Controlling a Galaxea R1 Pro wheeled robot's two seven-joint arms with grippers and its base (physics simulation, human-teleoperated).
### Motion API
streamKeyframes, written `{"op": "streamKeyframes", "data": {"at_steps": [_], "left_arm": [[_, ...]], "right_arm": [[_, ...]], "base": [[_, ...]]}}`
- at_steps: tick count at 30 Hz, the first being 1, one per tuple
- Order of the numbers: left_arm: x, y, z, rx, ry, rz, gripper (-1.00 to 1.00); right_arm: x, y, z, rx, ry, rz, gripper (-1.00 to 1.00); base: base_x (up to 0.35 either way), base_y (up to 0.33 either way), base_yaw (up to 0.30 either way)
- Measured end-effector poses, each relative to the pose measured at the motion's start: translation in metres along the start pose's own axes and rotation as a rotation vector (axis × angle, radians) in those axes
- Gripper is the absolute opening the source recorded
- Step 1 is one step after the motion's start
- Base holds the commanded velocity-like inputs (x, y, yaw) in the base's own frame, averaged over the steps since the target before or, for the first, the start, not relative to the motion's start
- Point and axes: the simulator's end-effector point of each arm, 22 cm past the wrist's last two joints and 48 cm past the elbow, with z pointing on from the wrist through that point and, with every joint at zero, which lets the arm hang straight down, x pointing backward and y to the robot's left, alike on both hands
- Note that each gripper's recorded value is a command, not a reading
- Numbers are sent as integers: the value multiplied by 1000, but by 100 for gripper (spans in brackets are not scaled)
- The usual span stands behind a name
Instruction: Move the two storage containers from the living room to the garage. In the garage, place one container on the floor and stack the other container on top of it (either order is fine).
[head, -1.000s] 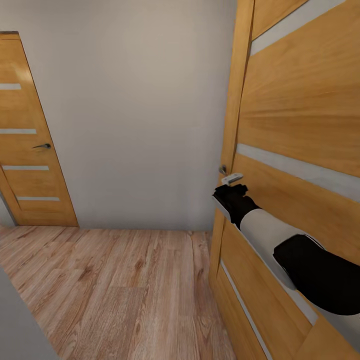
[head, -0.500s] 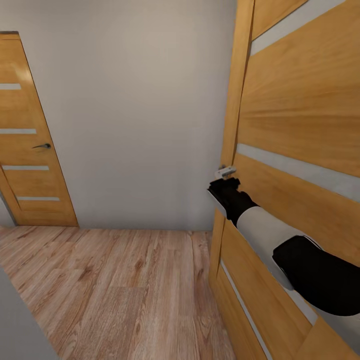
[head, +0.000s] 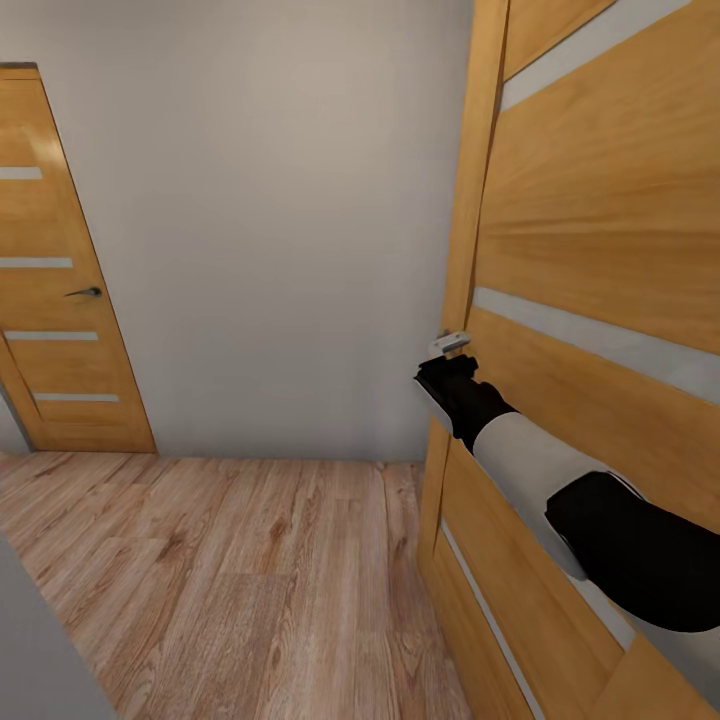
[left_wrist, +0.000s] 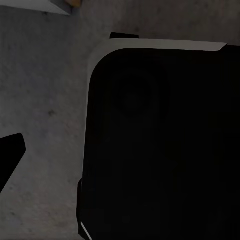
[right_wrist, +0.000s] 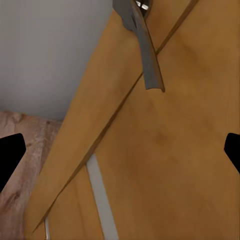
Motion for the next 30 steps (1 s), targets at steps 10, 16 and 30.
{"op": "streamKeyframes", "data": {"at_steps": [10, 16, 30], "left_arm": [[0, 0, 0, 0, 0, 0, 100], [0, 0, 0, 2, 0, 6, 100], [0, 0, 0, 1, 0, 5, 100]], "right_arm": [[-1, 1, -1, -7, -5, 2, 100], [-2, 1, -1, -5, -10, 4, 100], [-8, 21, -10, -14, -18, -10, 100]], "base": [[78, 0, 0], [246, 0, 0], [16, 0, 0]]}}
